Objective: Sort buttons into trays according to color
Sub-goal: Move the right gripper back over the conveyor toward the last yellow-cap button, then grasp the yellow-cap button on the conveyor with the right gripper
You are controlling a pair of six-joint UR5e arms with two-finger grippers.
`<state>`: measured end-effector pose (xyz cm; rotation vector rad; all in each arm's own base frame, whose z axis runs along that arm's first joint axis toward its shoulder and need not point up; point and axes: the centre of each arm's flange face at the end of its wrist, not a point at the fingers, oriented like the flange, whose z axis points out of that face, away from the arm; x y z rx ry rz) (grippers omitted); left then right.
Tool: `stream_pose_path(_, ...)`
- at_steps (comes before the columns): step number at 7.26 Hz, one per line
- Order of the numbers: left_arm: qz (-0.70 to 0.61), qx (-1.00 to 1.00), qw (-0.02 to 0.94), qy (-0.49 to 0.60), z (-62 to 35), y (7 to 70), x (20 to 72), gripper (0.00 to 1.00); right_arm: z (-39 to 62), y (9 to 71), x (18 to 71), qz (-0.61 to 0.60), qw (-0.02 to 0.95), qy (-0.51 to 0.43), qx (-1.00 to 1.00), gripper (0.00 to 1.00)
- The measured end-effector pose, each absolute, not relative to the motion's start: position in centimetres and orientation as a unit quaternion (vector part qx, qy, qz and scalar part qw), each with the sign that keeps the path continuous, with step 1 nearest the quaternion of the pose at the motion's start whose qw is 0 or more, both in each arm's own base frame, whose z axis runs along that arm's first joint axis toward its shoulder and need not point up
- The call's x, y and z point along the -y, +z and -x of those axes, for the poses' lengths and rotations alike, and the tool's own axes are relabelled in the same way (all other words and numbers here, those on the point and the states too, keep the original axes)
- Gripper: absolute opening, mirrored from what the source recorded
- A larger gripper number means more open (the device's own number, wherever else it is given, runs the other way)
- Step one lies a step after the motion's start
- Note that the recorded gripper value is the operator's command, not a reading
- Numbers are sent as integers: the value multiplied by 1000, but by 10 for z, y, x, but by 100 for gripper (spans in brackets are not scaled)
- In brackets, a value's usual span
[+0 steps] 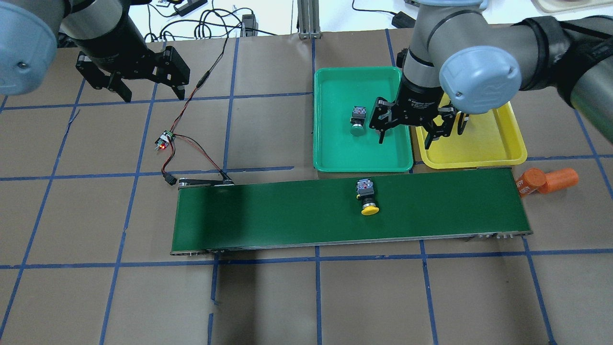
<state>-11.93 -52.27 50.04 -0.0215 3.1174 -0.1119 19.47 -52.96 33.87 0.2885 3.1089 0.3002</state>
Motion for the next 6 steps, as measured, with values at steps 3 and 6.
stream_pose_path(3,7,-999,11,-36,119,501,523,100,-215,290,500,-93,-10,137,-986,100)
stream_pose_path(6,7,-999,11,-36,119,501,523,100,-219,260,488,-95,10,160,-983,97)
